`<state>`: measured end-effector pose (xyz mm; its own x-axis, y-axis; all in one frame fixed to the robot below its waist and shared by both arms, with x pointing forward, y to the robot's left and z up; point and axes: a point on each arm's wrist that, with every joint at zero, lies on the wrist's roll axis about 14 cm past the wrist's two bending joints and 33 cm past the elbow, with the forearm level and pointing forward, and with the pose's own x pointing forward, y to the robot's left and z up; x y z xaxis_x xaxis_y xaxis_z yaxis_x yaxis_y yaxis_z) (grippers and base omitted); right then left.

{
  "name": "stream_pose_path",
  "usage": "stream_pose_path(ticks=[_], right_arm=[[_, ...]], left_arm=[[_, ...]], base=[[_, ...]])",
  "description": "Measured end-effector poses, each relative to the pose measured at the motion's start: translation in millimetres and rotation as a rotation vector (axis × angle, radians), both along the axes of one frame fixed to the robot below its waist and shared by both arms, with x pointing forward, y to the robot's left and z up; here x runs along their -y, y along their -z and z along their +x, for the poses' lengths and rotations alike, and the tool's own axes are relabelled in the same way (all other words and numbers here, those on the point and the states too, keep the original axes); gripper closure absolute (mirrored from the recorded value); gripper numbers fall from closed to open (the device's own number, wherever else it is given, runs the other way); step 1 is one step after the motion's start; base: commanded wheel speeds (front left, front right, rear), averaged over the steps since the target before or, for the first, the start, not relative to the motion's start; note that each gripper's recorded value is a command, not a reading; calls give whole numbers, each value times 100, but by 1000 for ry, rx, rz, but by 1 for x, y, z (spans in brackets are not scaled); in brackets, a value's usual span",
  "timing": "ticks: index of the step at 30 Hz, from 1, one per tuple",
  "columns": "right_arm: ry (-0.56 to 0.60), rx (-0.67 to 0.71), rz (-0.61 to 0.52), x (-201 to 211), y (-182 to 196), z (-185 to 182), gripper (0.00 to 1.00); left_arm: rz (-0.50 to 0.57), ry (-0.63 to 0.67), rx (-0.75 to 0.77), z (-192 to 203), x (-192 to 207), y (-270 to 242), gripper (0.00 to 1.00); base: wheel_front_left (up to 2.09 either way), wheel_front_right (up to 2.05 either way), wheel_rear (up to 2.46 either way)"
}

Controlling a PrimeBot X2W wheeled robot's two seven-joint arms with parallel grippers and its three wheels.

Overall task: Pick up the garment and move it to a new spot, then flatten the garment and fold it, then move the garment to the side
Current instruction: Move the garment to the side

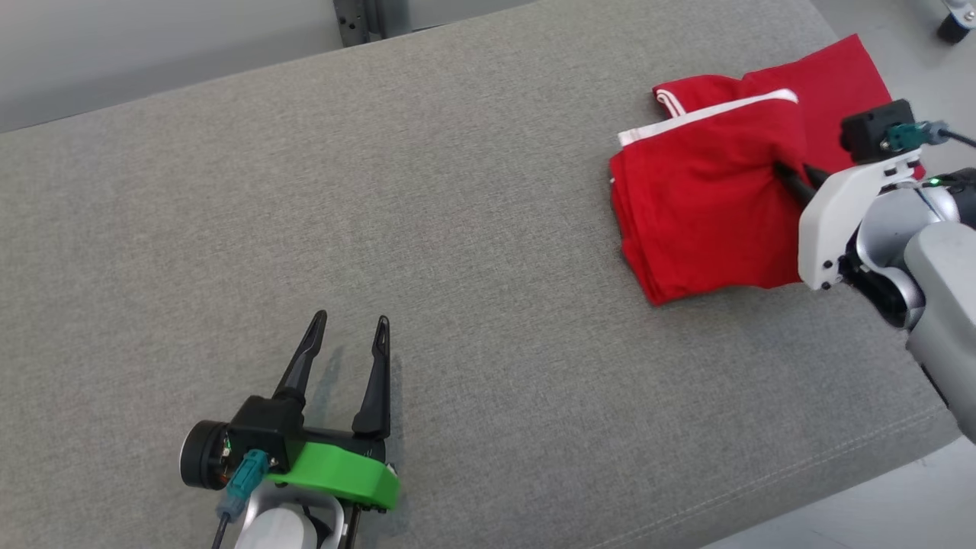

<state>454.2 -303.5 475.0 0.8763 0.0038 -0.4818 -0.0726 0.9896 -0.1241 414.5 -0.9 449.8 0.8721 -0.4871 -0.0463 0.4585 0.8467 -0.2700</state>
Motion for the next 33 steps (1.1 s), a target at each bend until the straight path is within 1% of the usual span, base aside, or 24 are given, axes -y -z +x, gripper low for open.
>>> stream_pose_path(ticks=[5, 11, 15, 18, 20, 27, 29, 30, 31, 32, 33], right_arm=[[-15, -19, -91, 14, -10, 20, 100], [-4, -41, -162, 33, -17, 41, 100], [10, -85, -190, 42, -8, 50, 100], [27, -112, -238, 58, -5, 55, 100], [51, -116, -251, 69, -4, 60, 100], [56, -133, -290, 75, 11, 75, 100], [54, -139, -325, 80, 15, 76, 100], [58, -144, -340, 84, 17, 75, 85], [63, -142, -356, 88, 18, 75, 65], [74, -143, -370, 94, 18, 74, 50], [85, -146, -378, 99, 19, 72, 0]], left_arm=[[7, -49, 3, 0, -17, -1, 0], [15, -99, -2, 0, -35, 2, 0], [18, -112, -10, 3, -40, 6, 0], [21, -116, -15, 4, -42, 9, 0], [24, -119, -23, 5, -44, 13, 0], [36, -130, -43, 6, -49, 22, 0], [39, -131, -50, 6, -50, 25, 0], [40, -131, -53, 6, -50, 26, 0], [41, -131, -55, 6, -50, 27, 0], [42, -131, -57, 6, -50, 27, 0], [42, -129, -56, 7, -50, 27, 0]], base=[[0, 0, 0], [0, 0, 0], [0, 0, 0], [0, 0, 0], [0, 0, 0], [0, 0, 0], [0, 0, 0], [0, 0, 0], [0, 0, 0], [0, 0, 0], [0, 0, 0]])
